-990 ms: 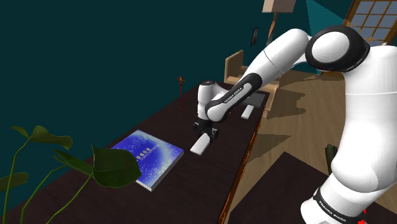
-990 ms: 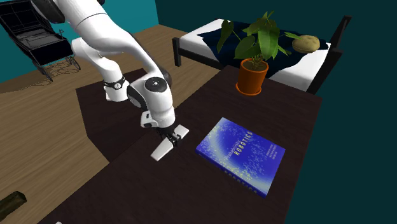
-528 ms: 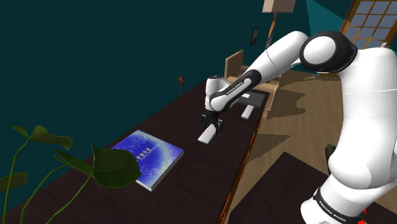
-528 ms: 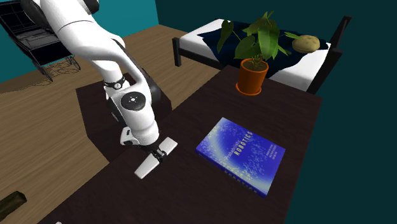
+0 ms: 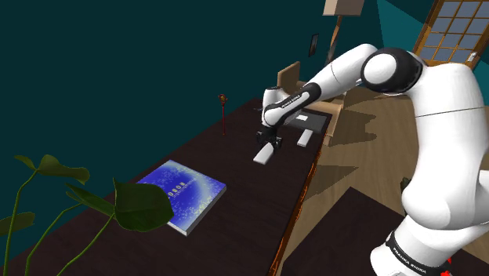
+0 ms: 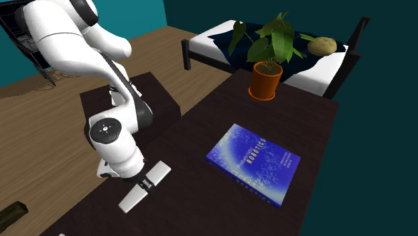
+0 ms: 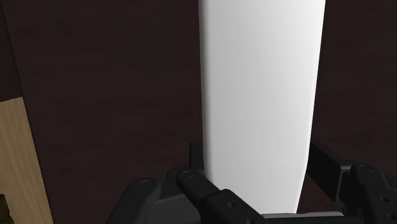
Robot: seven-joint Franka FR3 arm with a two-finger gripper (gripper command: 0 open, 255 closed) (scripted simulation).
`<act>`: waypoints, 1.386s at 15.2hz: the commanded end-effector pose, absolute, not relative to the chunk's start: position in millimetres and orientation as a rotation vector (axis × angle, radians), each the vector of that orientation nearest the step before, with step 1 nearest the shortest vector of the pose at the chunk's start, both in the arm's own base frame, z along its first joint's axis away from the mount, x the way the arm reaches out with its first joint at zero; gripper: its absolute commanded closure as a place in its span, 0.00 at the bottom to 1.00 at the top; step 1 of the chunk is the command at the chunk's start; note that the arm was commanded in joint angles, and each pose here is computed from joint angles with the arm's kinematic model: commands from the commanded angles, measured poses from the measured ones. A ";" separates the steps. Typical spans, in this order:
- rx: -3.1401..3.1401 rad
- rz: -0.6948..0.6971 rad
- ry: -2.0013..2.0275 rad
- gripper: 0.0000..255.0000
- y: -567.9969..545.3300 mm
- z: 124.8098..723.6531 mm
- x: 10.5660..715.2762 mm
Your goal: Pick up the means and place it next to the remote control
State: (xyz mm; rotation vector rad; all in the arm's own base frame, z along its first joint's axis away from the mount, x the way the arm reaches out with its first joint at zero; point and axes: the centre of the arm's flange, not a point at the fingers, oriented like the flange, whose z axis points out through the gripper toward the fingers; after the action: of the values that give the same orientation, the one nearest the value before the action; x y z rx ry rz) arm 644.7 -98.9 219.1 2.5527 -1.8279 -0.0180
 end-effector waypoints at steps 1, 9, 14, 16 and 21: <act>2.554 -0.017 -1.826 1.00 -125.4 220.3 655.8; 2.554 -0.017 -1.826 1.00 -223.2 220.7 695.6; 2.554 -0.017 -1.826 1.00 -261.6 210.3 711.3; 2.554 -0.017 -1.826 1.00 -261.6 199.7 711.2; 2.554 -0.017 -1.826 1.00 -261.6 173.3 711.3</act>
State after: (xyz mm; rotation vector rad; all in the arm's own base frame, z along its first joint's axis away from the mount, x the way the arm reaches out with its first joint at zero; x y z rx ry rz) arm 711.5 -262.0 179.4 2.5539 -1.8260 -0.0182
